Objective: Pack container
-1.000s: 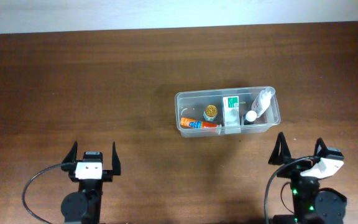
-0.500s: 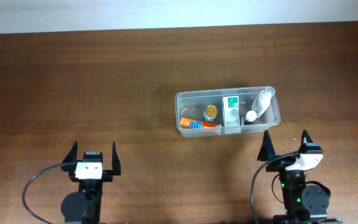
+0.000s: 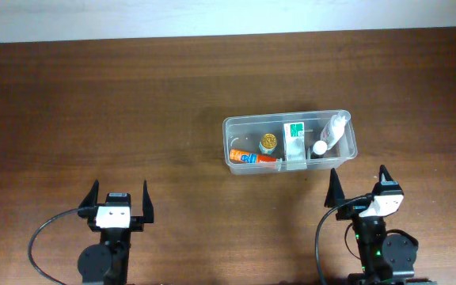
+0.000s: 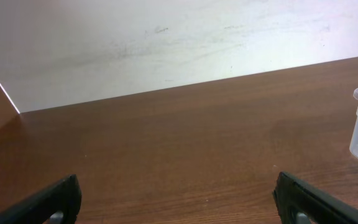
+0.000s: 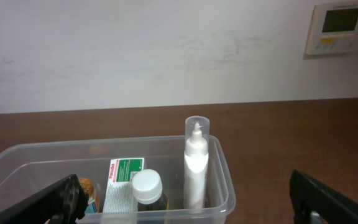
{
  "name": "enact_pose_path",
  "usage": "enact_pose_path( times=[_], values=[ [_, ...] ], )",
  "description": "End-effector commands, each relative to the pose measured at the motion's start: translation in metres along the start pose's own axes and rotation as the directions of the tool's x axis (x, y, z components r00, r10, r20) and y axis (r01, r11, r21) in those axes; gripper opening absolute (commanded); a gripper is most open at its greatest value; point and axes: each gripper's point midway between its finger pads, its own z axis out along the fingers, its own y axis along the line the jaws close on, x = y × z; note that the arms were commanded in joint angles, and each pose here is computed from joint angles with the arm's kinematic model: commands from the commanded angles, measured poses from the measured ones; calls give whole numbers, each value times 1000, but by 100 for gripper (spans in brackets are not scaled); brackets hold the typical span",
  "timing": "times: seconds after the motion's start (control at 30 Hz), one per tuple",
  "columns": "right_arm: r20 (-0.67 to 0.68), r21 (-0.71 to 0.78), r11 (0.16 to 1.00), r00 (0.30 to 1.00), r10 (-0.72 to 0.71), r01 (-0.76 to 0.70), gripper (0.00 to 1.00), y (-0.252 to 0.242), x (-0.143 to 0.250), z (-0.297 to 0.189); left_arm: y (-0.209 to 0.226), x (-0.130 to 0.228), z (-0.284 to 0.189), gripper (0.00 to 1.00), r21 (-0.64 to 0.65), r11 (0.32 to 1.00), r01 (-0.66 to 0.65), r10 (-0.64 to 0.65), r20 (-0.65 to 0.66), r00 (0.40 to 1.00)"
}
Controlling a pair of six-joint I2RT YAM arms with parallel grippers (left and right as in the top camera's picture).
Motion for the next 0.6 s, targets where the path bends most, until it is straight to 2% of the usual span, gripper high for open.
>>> enact_pose_path(
  times=[0.0,0.57],
  values=[
    [-39,-21,1000,999,-8,7,98,3,18,1,-1,1,0,99,6,1000,-12,12,0,1000],
    [-57,-36,999,998,-9,7,98,7,22,1,-1,1,0,99,6,1000,-12,12,0,1000]
  ],
)
